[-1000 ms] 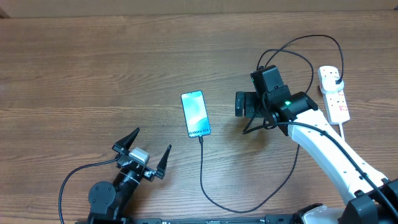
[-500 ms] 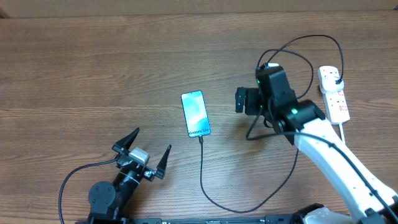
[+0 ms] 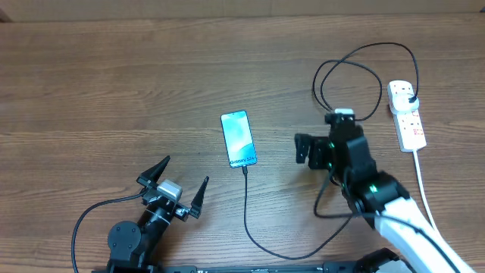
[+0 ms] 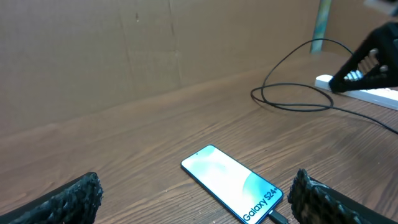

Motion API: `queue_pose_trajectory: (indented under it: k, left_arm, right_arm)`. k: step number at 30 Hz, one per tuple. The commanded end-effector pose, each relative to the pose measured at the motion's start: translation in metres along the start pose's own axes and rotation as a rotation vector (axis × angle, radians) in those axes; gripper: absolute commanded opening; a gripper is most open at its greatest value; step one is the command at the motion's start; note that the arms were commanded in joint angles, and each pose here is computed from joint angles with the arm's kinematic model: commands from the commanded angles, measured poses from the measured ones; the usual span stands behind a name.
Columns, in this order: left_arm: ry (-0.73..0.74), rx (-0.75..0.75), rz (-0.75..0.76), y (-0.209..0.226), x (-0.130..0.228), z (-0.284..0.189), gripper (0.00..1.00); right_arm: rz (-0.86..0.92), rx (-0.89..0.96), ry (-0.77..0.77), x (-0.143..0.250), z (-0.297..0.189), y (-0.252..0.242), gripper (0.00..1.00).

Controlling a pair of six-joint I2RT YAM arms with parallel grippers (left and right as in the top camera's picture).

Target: Plug charger to phone and switch on socket

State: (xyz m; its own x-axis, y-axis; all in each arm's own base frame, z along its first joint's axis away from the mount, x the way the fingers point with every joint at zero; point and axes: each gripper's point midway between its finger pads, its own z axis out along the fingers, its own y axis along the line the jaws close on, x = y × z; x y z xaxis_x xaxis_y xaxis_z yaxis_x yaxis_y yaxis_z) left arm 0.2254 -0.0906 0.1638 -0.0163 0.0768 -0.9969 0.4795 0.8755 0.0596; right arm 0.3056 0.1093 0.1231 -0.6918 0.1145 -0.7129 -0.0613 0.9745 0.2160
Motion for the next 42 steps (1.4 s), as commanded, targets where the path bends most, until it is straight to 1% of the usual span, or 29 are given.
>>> queue_pose_trajectory:
  k: [1,8,13,14,18,24,30,36,42]
  left_arm:
    - [-0.008,0.001,-0.003,0.000,0.000,0.000,1.00]
    - [-0.008,0.001,-0.003,0.000,0.000,0.000,1.00]
    - [-0.008,0.001,-0.003,0.000,0.000,0.000,1.00]
    - [-0.008,0.001,-0.003,0.000,0.000,0.000,1.00]
    - [-0.008,0.001,-0.003,0.000,0.000,0.000,1.00]
    - [-0.009,0.000,-0.003,0.000,0.000,0.000,1.00]
    - [-0.008,0.001,-0.003,0.000,0.000,0.000,1.00]
    - [-0.008,0.001,-0.003,0.000,0.000,0.000,1.00]
    - [-0.008,0.000,-0.003,0.000,0.000,0.000,1.00]
  right_arm:
    - [0.001,-0.015,-0.057,0.009,-0.008,-0.006,1.00]
    - [0.018,-0.048,-0.161,0.022,-0.017,-0.015,1.00]
    - [0.052,-0.038,-0.234,0.034,-0.020,-0.034,1.00]
    - [0.068,-0.030,-0.271,0.037,-0.021,-0.042,1.00]
    - [0.085,-0.021,-0.311,0.041,-0.022,-0.051,1.00]
    - [0.090,-0.031,-0.347,0.035,-0.028,-0.051,1.00]
    - [0.097,-0.061,-0.437,0.016,-0.039,-0.045,1.00]
    - [0.097,-0.065,-0.451,0.022,-0.039,-0.048,1.00]
    - [0.105,-0.072,-0.509,0.025,-0.043,-0.051,1.00]
